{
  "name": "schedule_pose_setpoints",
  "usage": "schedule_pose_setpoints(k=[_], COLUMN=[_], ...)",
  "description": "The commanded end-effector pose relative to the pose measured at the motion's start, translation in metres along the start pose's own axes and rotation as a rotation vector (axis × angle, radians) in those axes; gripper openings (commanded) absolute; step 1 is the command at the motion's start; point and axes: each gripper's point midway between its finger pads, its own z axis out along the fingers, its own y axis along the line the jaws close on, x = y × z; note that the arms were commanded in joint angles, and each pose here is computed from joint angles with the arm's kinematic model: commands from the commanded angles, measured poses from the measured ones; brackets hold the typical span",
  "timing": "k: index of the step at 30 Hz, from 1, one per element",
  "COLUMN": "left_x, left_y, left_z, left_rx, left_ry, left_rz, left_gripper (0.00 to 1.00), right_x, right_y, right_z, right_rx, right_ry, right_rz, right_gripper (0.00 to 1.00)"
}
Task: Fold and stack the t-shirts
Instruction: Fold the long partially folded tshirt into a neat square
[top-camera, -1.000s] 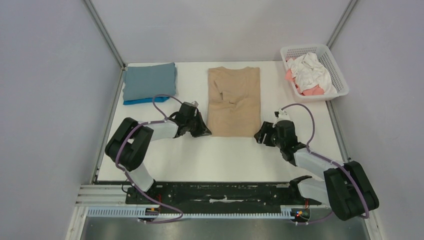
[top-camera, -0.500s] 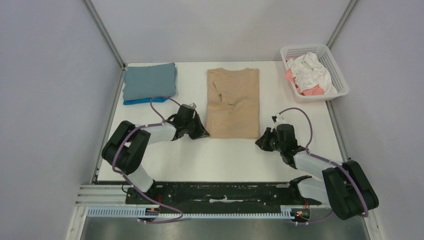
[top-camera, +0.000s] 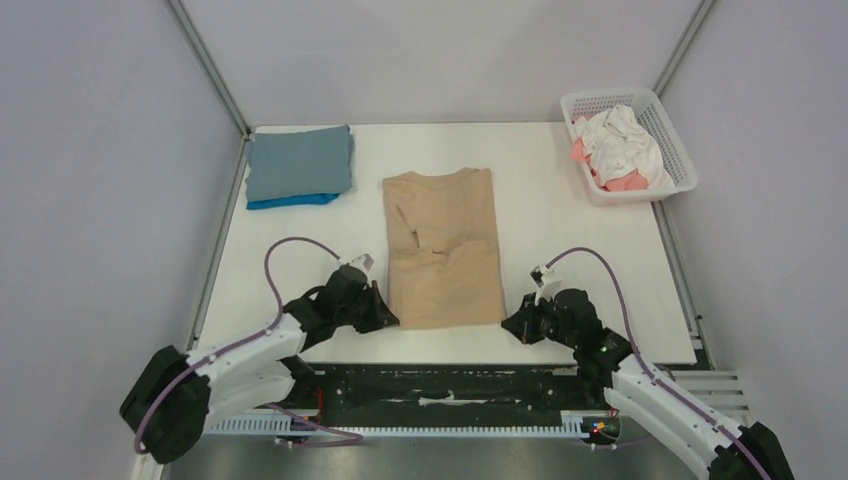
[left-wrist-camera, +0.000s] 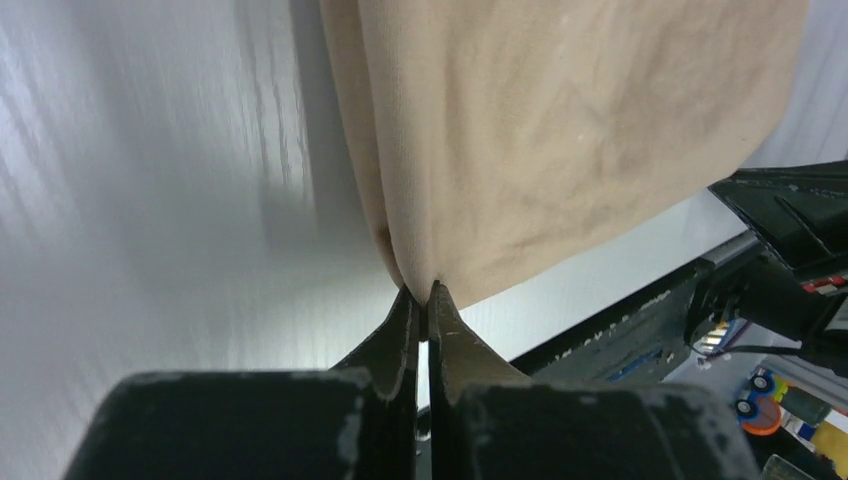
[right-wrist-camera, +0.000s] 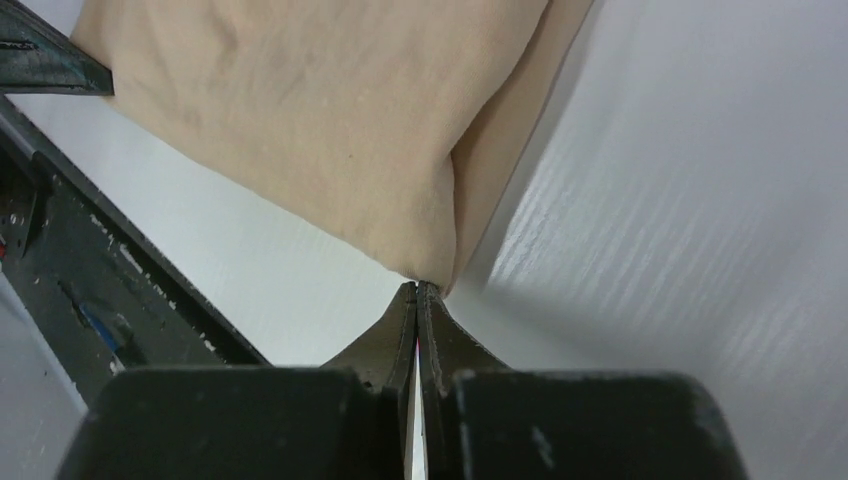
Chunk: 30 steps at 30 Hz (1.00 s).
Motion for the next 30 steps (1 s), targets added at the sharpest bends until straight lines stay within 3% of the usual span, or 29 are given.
schedule_pose_setpoints(k=[1,7,10,15,18,20,21,23,30], left_x=[0.013,0.002,0.003,0.007,0.008,0.008,0.006,0.002,-0.018], left_y=[0.005,-0.003,0.000,0.005,0.007,0.008,0.008,0.005,-0.013], left_z=[-0.019,-0.031,-0.028,-0.018,-0.014,-0.014,-0.014,-0.016,-0.030], left_rx=[0.013,0.072,0.058,0.027,0.022,0.017,0.016,0.023,0.057], left_ry=[-0.026,-0.113,-0.106,-0.073,-0.071,-0.075,-0.083,-0.098,-0.164], left_rz=[-0.061,-0.066,-0.070,-0.076,-0.084,-0.086,-0.087,-0.084,-0.059], left_gripper=[0.02,0.02,0.02,0.02,0.02,0.02,0.02,0.02,0.02], right_x=[0.016,-0.007,-0.004,0.011,0.015,0.017,0.017,0.015,-0.021], right_y=[0.011,0.024,0.022,0.013,0.008,0.013,0.017,0.022,0.036], right_z=[-0.004,-0.003,-0.001,0.006,0.009,0.010,0.010,0.011,0.010], right_rx=[-0.063,-0.115,-0.107,-0.080,-0.063,-0.094,-0.116,-0.135,-0.154], right_ry=[0.029,-0.063,-0.042,0.037,0.053,0.060,0.060,0.063,-0.062], right_rz=[-0.022,-0.106,-0.110,-0.124,-0.127,-0.122,-0.122,-0.127,-0.176], right_gripper=[0.00,0.00,0.09,0.35,0.35,0.29,0.14,0.00,0.00])
